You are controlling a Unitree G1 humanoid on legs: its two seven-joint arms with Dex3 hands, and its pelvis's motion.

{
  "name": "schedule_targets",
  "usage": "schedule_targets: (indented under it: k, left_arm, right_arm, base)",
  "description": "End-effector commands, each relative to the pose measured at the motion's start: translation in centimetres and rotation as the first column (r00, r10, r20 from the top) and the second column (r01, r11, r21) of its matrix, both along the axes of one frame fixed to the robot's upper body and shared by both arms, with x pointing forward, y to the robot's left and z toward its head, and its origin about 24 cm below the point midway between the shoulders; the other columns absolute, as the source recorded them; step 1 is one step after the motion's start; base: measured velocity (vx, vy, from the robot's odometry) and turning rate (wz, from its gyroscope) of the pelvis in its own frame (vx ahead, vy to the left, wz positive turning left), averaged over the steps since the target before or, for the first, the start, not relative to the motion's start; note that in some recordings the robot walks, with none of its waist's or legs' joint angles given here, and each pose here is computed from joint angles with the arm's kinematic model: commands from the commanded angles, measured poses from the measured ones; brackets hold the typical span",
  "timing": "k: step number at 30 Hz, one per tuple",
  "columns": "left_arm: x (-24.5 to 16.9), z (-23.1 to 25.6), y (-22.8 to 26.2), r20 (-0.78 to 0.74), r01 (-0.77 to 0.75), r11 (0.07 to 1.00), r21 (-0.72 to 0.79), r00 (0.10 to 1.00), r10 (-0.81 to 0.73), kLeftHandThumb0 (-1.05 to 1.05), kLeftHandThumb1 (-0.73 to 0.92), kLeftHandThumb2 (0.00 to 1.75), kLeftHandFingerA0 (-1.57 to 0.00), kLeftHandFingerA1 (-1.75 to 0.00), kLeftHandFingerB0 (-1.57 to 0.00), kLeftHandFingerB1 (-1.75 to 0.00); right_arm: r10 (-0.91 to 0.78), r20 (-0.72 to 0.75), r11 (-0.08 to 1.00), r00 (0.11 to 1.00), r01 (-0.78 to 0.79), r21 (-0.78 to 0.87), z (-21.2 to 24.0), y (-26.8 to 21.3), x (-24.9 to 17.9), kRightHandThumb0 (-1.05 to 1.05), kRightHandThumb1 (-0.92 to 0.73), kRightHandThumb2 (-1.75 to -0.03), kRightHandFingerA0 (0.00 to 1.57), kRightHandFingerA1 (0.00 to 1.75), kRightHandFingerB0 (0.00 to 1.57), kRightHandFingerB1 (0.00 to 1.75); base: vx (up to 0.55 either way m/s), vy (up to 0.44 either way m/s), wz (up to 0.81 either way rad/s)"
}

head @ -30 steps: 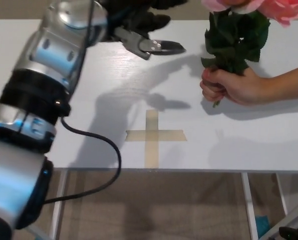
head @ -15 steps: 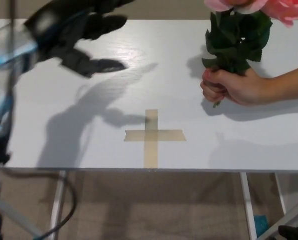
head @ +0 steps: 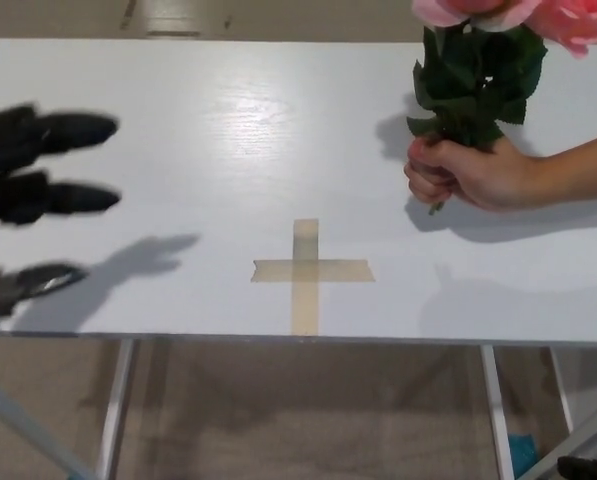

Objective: Use the left hand to pick up the rose and passes it to a human.

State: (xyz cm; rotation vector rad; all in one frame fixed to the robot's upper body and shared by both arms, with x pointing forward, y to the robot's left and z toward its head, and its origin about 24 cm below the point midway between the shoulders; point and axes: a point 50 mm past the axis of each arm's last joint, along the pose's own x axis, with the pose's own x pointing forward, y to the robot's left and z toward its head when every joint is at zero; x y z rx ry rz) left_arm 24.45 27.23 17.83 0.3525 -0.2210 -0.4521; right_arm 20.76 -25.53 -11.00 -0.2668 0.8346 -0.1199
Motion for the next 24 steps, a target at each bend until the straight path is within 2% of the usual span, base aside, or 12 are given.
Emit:
schedule_targets:
  k: [1,3,4,12,13,15,16,19,20,22,23,24]
  left_arm:
    - [-7.7,-2.0,1.7,-0.024,0.141,0.979,-0.145,0.989,-0.146,-0.43,0.45,0.69,-0.64,-0.51,-0.43,-0.43]
    - [-8.7,-2.8,2.1,-0.068,0.121,0.983,-0.141,0.989,-0.131,-0.43,0.45,0.69,-0.64,-0.51,-0.44,-0.44]
    - [-9.1,-3.3,2.2,-0.082,0.115,0.983,-0.147,0.988,-0.128,-0.34,0.51,0.56,-0.69,-0.42,-0.49,-0.35]
    - [-10.1,-11.4,4.0,-0.372,-0.079,0.983,-0.168,0.928,0.011,-0.36,0.51,0.56,-0.70,-0.42,-0.53,-0.37]
    - [-10.0,-13.0,4.4,-0.432,-0.138,0.979,-0.149,0.900,0.061,-0.37,0.51,0.56,-0.70,-0.42,-0.52,-0.36]
    - [-9.4,-16.1,4.9,-0.522,-0.294,0.956,-0.002,0.816,0.249,-0.50,0.44,0.72,-0.53,-0.49,-0.39,-0.43]
    - [-9.2,-17.6,5.0,-0.536,-0.360,0.926,0.112,0.763,0.361,-0.47,0.50,0.56,-0.49,-0.37,-0.40,-0.33]
    - [-8.5,-20.7,5.6,-0.539,-0.489,0.820,0.297,0.623,0.567,-0.50,0.51,0.56,-0.43,-0.35,-0.41,-0.33]
    - [-8.0,-22.2,5.8,-0.549,-0.538,0.762,0.360,0.538,0.639,-0.48,0.51,0.56,-0.45,-0.35,-0.43,-0.34]
    - [-7.8,-23.4,5.9,-0.557,-0.562,0.719,0.409,0.470,0.685,-0.52,0.51,0.56,-0.47,-0.35,-0.43,-0.33]
    - [-7.6,-24.0,5.9,-0.571,-0.582,0.702,0.409,0.437,0.695,-0.52,0.43,0.74,-0.49,-0.49,-0.39,-0.45]
    - [-7.5,-24.6,5.9,-0.594,-0.605,0.683,0.408,0.392,0.702,-0.52,0.43,0.75,-0.63,-0.54,-0.38,-0.45]
  right_arm:
    - [-0.007,-0.077,1.000,0.997,0.006,-0.012,-1.0,-0.4,-2.0,-0.57,-0.77,-0.64,0.63,0.44,0.49,0.35]
    - [-0.001,-0.076,1.000,0.997,0.000,-0.013,-1.0,-0.3,-1.8,-0.57,-0.77,-0.65,0.63,0.44,0.48,0.35]
    - [0.003,-0.077,1.000,0.997,-0.004,-0.013,-1.0,-0.3,-1.9,-0.57,-0.77,-0.65,0.63,0.44,0.48,0.35]
    - [0.014,-0.094,1.000,0.996,-0.016,-0.020,-1.2,-0.2,-2.3,-0.57,-0.78,-0.64,0.65,0.47,0.50,0.35]
    - [0.018,-0.099,1.000,0.995,-0.020,-0.019,-1.3,-0.1,-2.5,-0.57,-0.78,-0.64,0.64,0.47,0.51,0.35]
    - [0.031,-0.108,0.999,0.994,-0.034,-0.027,-1.4,0.0,-2.6,-0.57,-0.78,-0.64,0.63,0.47,0.49,0.35]
    - [0.036,-0.112,0.999,0.993,-0.040,-0.029,-1.5,0.0,-2.6,-0.57,-0.78,-0.65,0.63,0.47,0.49,0.35]
    - [0.032,-0.116,0.999,0.993,-0.035,-0.025,-1.6,0.1,-2.8,-0.57,-0.78,-0.65,0.63,0.47,0.49,0.35]
    - [0.030,-0.116,0.999,0.993,-0.033,-0.023,-1.6,0.1,-2.8,-0.57,-0.78,-0.65,0.63,0.47,0.49,0.35]
    - [0.032,-0.120,0.999,0.992,-0.035,-0.020,-1.7,0.1,-3.0,-0.57,-0.77,-0.64,0.63,0.47,0.49,0.35]
    - [0.031,-0.120,0.999,0.992,-0.033,-0.019,-1.7,0.1,-3.1,-0.57,-0.78,-0.65,0.63,0.46,0.49,0.35]
    - [0.028,-0.121,0.999,0.992,-0.030,-0.018,-1.8,0.1,-3.2,-0.57,-0.77,-0.65,0.63,0.46,0.49,0.35]
  base:
    - [0.00,0.000,0.00]
    - [0.00,0.000,0.00]
    - [0.00,0.000,0.00]
    - [0.00,0.000,0.00]
    - [0.00,0.000,0.00]
    - [0.00,0.000,0.00]
    - [0.00,0.000,0.00]
    - [0.00,0.000,0.00]
    - [0.00,0.000,0.00]
    - [0.00,0.000,0.00]
    - [0.00,0.000,0.00]
    - [0.00,0.000,0.00]
